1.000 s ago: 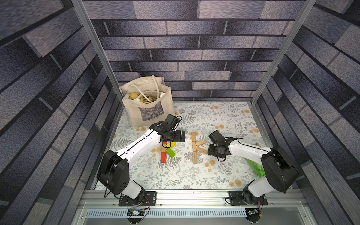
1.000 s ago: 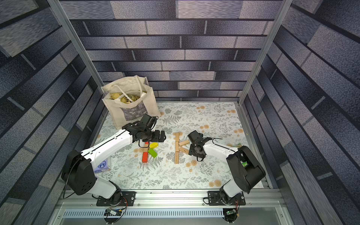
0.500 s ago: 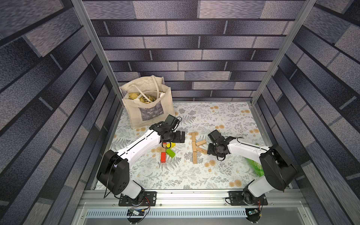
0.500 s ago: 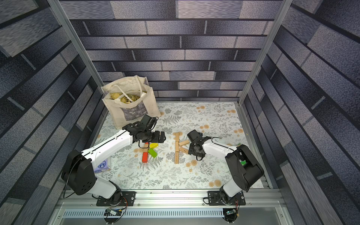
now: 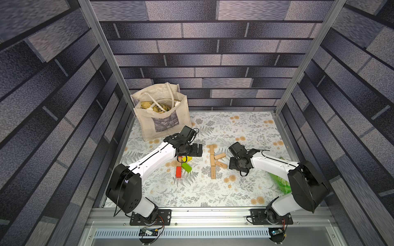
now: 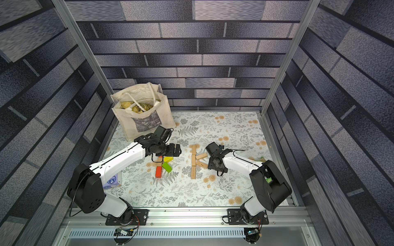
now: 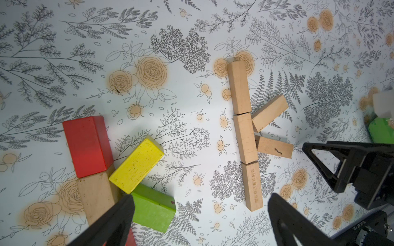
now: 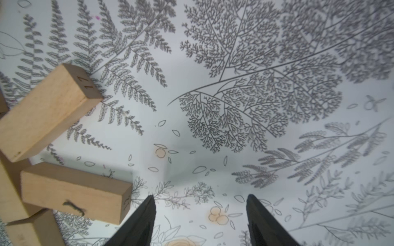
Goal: Assemble the letter k with building blocks
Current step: Adjust the building block at the center of the board, then reset both arms
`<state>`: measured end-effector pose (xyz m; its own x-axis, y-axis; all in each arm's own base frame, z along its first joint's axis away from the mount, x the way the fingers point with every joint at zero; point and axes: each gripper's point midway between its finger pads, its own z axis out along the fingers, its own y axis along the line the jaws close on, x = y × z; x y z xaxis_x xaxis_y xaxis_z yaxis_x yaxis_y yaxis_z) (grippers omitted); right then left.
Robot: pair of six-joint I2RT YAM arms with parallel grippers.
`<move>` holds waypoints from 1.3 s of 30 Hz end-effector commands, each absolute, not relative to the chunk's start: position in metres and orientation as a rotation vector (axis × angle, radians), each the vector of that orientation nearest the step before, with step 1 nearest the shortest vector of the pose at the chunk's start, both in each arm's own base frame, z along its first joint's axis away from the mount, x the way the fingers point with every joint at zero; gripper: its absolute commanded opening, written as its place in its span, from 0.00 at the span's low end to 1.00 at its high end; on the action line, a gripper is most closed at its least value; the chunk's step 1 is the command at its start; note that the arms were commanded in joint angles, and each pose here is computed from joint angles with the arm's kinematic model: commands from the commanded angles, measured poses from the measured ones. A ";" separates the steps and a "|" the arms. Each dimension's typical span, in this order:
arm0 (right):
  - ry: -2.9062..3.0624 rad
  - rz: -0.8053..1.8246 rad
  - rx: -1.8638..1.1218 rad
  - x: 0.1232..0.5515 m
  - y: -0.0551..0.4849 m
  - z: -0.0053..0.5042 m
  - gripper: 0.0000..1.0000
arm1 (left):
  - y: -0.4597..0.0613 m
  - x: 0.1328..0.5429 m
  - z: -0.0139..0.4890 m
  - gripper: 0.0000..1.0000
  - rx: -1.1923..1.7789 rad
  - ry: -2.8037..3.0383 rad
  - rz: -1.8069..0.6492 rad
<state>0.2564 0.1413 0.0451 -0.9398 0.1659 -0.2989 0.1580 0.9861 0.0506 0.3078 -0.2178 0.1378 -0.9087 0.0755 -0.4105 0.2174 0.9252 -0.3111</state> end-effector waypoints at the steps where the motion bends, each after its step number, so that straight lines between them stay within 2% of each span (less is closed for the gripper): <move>1: 2.716 -0.040 0.154 0.269 0.130 0.102 0.82 | -0.202 0.310 0.163 1.00 0.252 2.616 -0.482; 3: 2.688 -0.008 0.088 0.278 0.134 0.128 0.99 | -0.180 0.316 0.176 1.00 0.191 2.585 -0.498; 5: 2.670 0.072 0.019 0.283 0.143 0.141 1.00 | -0.152 0.316 0.184 1.00 0.124 2.554 -0.483; 7: 2.619 0.120 -0.053 0.289 0.149 0.154 1.00 | -0.106 0.310 0.194 1.00 0.029 2.510 -0.336; 10: 2.510 0.061 -0.093 0.292 0.128 0.142 1.00 | -0.025 0.305 0.203 1.00 -0.172 2.332 -0.088; 13: 2.249 0.051 -0.057 0.316 0.105 0.163 1.00 | 0.014 0.308 0.194 1.00 -0.241 2.134 0.022; 18: 2.058 -0.230 -0.145 0.347 0.073 0.166 1.00 | 0.030 0.316 0.155 1.00 -0.251 1.994 0.138; 21: 2.031 -0.227 -0.161 0.354 0.070 0.147 1.00 | 0.042 0.321 0.127 1.00 -0.273 1.979 0.218; 29: 1.848 -0.144 -0.117 0.357 0.054 0.124 1.00 | 0.043 0.358 0.126 1.00 -0.216 1.831 0.062; 32: 1.849 -0.160 -0.208 0.363 0.058 0.120 1.00 | 0.049 0.374 0.110 1.00 -0.233 1.850 0.020; 35: 1.841 -0.139 -0.068 0.375 0.029 0.111 1.00 | 0.037 0.392 0.098 1.00 -0.150 1.848 -0.020; 39: 1.900 -0.057 0.057 0.389 0.004 0.094 1.00 | 0.010 0.392 0.094 1.00 0.002 1.898 -0.027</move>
<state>0.3725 0.0052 0.0755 -0.3883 -0.0810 -0.9180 0.0742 0.9901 -0.1188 0.3767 0.0310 0.0639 -0.4152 -0.1069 -0.9034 -0.1097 0.9917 -0.0669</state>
